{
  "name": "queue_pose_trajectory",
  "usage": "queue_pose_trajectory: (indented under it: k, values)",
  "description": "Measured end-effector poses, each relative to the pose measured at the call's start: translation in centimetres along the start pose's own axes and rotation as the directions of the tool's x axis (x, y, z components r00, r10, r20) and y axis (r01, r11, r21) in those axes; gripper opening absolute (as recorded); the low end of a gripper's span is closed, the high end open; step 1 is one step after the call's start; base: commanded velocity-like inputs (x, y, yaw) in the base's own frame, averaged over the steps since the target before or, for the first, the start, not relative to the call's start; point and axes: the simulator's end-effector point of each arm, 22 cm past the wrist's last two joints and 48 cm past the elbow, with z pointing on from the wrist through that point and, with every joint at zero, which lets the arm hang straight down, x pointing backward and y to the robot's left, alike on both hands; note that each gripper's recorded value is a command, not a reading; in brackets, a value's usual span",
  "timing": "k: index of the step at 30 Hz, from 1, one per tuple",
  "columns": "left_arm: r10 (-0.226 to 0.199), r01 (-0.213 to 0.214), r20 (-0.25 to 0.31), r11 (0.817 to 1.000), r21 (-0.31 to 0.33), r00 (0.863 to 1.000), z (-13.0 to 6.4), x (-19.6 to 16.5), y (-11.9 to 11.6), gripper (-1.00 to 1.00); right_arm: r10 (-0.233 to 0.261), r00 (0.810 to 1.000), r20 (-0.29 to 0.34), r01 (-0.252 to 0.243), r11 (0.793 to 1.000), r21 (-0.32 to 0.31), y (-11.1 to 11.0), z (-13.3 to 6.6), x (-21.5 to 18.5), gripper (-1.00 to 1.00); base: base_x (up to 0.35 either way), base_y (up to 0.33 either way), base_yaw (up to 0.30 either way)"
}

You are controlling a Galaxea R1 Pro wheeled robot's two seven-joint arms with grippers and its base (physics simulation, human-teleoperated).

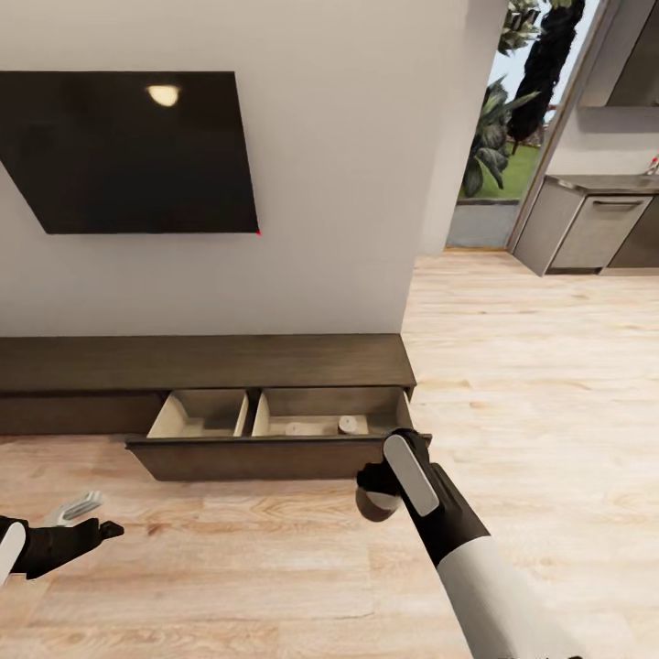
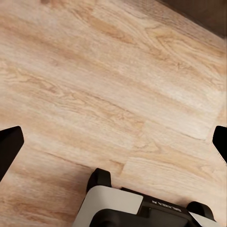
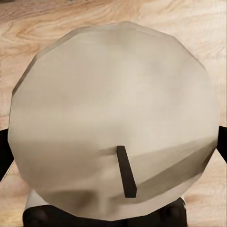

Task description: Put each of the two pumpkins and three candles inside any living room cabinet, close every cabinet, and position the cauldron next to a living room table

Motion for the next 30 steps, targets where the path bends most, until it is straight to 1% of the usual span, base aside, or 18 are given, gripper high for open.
queue_pose_trajectory:
  k: [4, 10, 16, 19, 23, 24, 25, 26, 27, 28, 29, 30]
  values:
    - [-0.001, 0.001, 0.001, 1.000, 0.002, 1.000, 0.0, 0.0, -0.1, 1.00, 0.011, 1.000, 0.000, -0.011, 1.000, 0.003, -0.5, 0.0, -0.1, -1.00, 0.272, 0.000, 0.000]
    - [-0.001, 0.001, 0.001, 1.000, 0.005, 1.000, 0.0, 0.0, -0.1, 1.00, 0.015, 1.000, 0.000, -0.015, 1.000, -0.011, 0.2, -0.1, -0.1, -1.00, 0.177, 0.000, 0.000]
    - [0.004, -0.004, 0.006, 1.000, 0.026, 1.000, -0.3, -0.4, -0.7, 1.00, 0.021, 1.000, 0.000, -0.021, 1.000, -0.015, 0.3, -0.2, -0.2, -1.00, 0.045, 0.000, 0.000]
    - [0.017, -0.018, 0.028, 0.999, 0.051, 0.999, -1.1, -1.3, -1.2, 1.00, 0.022, 1.000, 0.000, -0.022, 1.000, -0.017, 0.4, -0.2, -0.2, -1.00, 0.006, 0.000, 0.000]
    - [0.039, -0.048, 0.067, 0.988, 0.144, 0.997, -3.2, -3.2, -2.0, 1.00, 0.026, 1.000, -0.003, -0.026, 0.999, -0.026, 0.5, -0.2, -0.1, -1.00, 0.001, 0.000, 0.000]
    - [0.042, -0.055, 0.074, 0.981, 0.188, 0.996, -4.0, -3.5, -2.3, 1.00, 0.028, 1.000, -0.008, -0.028, 0.999, -0.035, 0.7, -0.2, 0.0, -1.00, 0.000, 0.000, 0.000]
    - [0.044, -0.062, 0.078, 0.969, 0.241, 0.996, -4.8, -3.7, -2.5, 1.00, 0.034, 0.999, -0.016, -0.034, 0.998, -0.051, 1.0, -0.2, 0.1, -1.00, 0.000, 0.000, 0.000]
    - [0.047, -0.069, 0.080, 0.951, 0.300, 0.996, -5.8, -3.8, -2.9, 1.00, 0.039, 0.999, -0.024, -0.041, 0.997, -0.067, 1.4, -0.3, 0.3, -1.00, 0.000, 0.000, 0.000]
    - [0.050, -0.076, 0.080, 0.929, 0.361, 0.995, -6.9, -3.8, -3.4, 1.00, 0.045, 0.998, -0.033, -0.047, 0.995, -0.083, 1.7, -0.3, 0.4, -1.00, 0.000, 0.000, 0.000]
    - [0.051, -0.079, 0.081, 0.917, 0.391, 0.995, -7.5, -3.8, -3.7, 1.00, 0.048, 0.998, -0.037, -0.051, 0.995, -0.091, 1.8, -0.3, 0.5, -1.00, 0.000, 0.000, 0.000]
    - [0.049, -0.083, 0.083, 0.878, 0.471, 0.995, -9.3, -3.8, -4.0, 1.00, 0.054, 0.997, -0.049, -0.059, 0.992, -0.109, 2.0, -0.3, 0.7, -1.00, 0.019, 0.000, 0.000]
    - [0.043, -0.080, 0.083, 0.852, 0.517, 0.996, -10.5, -3.8, -4.0, 1.00, 0.061, 0.996, -0.057, -0.068, 0.990, -0.125, 2.3, -0.3, 0.8, -1.00, 0.062, 0.000, 0.000]
